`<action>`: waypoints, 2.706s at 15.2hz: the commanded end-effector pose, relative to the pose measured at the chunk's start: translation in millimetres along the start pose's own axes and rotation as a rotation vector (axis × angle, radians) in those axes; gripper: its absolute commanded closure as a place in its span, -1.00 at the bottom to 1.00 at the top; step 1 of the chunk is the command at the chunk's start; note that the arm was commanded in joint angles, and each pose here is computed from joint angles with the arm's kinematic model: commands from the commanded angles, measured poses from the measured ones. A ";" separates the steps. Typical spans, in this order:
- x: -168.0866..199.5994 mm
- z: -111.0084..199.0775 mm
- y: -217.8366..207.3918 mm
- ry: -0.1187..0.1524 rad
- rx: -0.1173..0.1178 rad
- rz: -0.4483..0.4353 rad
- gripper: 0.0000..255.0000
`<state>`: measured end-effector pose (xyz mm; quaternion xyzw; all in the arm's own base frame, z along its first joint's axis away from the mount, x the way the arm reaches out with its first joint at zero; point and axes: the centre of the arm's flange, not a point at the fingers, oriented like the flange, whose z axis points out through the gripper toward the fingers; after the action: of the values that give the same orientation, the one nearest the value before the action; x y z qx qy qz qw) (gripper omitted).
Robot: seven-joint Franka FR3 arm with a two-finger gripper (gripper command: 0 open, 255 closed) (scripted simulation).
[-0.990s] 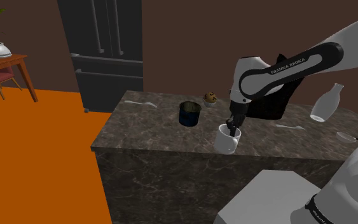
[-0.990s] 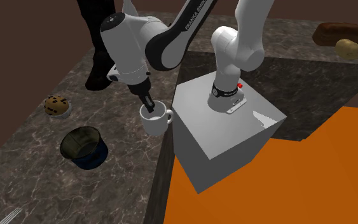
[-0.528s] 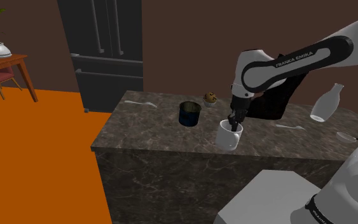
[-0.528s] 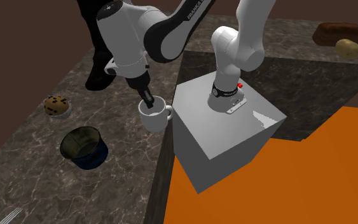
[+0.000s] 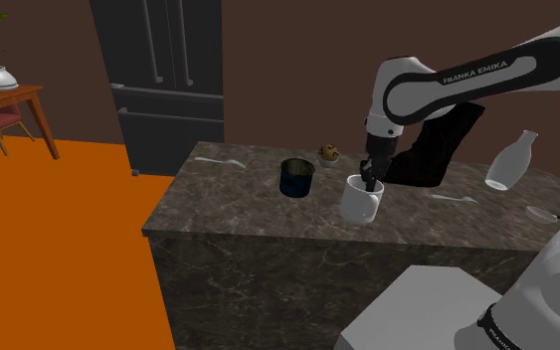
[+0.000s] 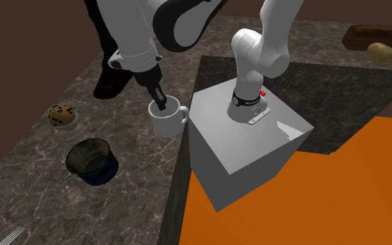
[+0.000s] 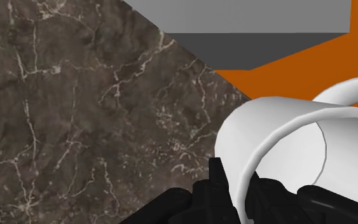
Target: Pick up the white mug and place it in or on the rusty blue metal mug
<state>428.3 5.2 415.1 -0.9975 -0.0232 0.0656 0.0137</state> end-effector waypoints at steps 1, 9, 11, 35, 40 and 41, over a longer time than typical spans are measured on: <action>-2.5 -10.4 -0.2 0.000 0.000 0.000 1.00; -8.0 -52.3 -1.5 0.000 0.000 0.000 1.00; -9.4 -62.7 -1.8 0.000 0.000 0.000 1.00; 191.5 -148.0 3.4 0.000 0.000 0.000 1.00; 238.1 -153.1 4.9 0.000 0.000 0.000 1.00; 238.7 -147.8 5.1 0.000 0.000 0.000 1.00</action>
<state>682.2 8.1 533.9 -0.9974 -0.0233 0.0661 0.0136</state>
